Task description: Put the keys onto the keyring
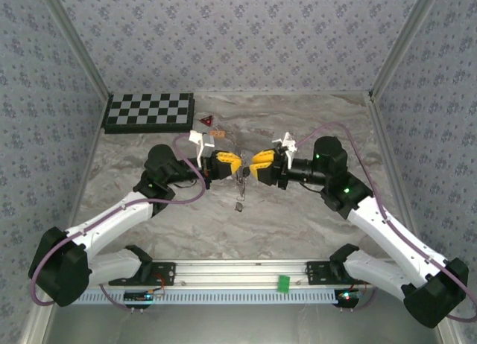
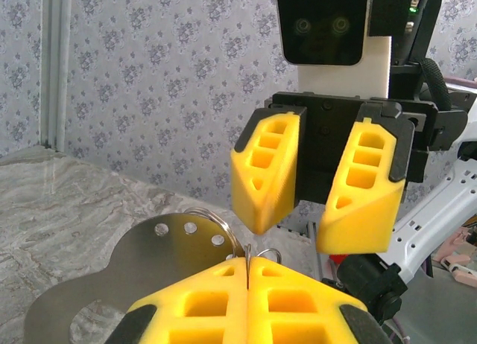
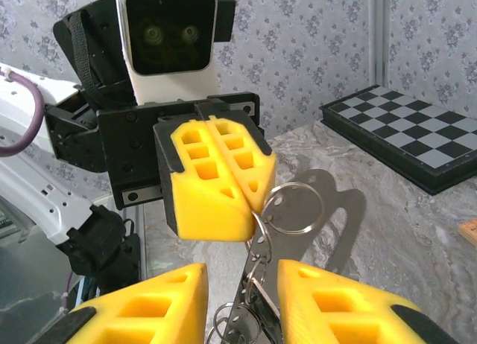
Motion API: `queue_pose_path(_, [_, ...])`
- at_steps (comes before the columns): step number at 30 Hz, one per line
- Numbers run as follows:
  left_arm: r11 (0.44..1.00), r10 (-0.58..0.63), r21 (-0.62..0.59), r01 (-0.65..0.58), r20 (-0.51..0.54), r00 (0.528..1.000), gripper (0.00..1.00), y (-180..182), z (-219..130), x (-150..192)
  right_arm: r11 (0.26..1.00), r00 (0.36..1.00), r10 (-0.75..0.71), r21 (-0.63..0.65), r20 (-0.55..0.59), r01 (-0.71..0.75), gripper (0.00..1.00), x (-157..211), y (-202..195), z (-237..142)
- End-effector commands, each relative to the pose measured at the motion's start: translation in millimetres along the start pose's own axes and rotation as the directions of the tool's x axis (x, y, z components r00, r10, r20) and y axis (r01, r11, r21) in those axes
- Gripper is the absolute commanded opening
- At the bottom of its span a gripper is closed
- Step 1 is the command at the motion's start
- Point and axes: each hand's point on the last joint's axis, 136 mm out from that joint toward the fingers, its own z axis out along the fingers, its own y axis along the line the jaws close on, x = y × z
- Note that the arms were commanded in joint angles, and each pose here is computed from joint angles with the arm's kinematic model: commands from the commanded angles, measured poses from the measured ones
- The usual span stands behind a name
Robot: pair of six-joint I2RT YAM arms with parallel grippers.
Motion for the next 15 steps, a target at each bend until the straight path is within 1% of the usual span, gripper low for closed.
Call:
queue_pose_path(1, [0.998, 0.048, 0.028, -0.050, 0.049, 0.998, 0.00, -11.7, -0.2, -20.0, 0.999, 0.999, -0.029, 0.011, -0.014, 0.030, 0.27, -0.9, -0.3, 4.0])
queue_pose_path(2, [0.998, 0.049, 0.029, -0.051, 0.050, 0.998, 0.00, -12.1, 0.0, -20.4, 0.999, 0.999, -0.030, 0.014, -0.017, 0.031, 0.26, -0.8, -0.8, 4.8])
queue_pose_path(4, [0.998, 0.047, 0.032, -0.049, 0.048, 0.998, 0.00, -12.8, 0.1, -19.8, 0.999, 0.999, -0.036, 0.014, -0.023, 0.036, 0.19, -0.3, -0.7, 6.5])
queue_pose_path(5, [0.998, 0.047, 0.031, -0.049, 0.048, 0.998, 0.00, -12.4, 0.2, -19.7, 0.999, 0.999, -0.036, 0.014, -0.025, 0.037, 0.16, -0.2, -0.8, 6.9])
queue_pose_path(8, [0.998, 0.050, 0.031, -0.052, 0.049, 0.998, 0.00, -13.0, -0.2, -20.2, 0.999, 0.999, -0.041, 0.012, -0.025, 0.042, 0.15, -0.4, 0.2, 7.6])
queue_pose_path(13, [0.998, 0.050, 0.031, -0.052, 0.050, 0.997, 0.00, -13.0, -0.4, -20.6, 0.999, 0.998, -0.043, -0.002, -0.037, 0.043, 0.01, 2.3, 3.1, 9.2])
queue_pose_path(15, [0.998, 0.052, 0.033, -0.054, 0.052, 0.997, 0.00, -13.7, -0.3, -21.3, 0.999, 0.998, -0.047, -0.013, -0.043, 0.046, 0.00, 3.7, 5.5, 10.1])
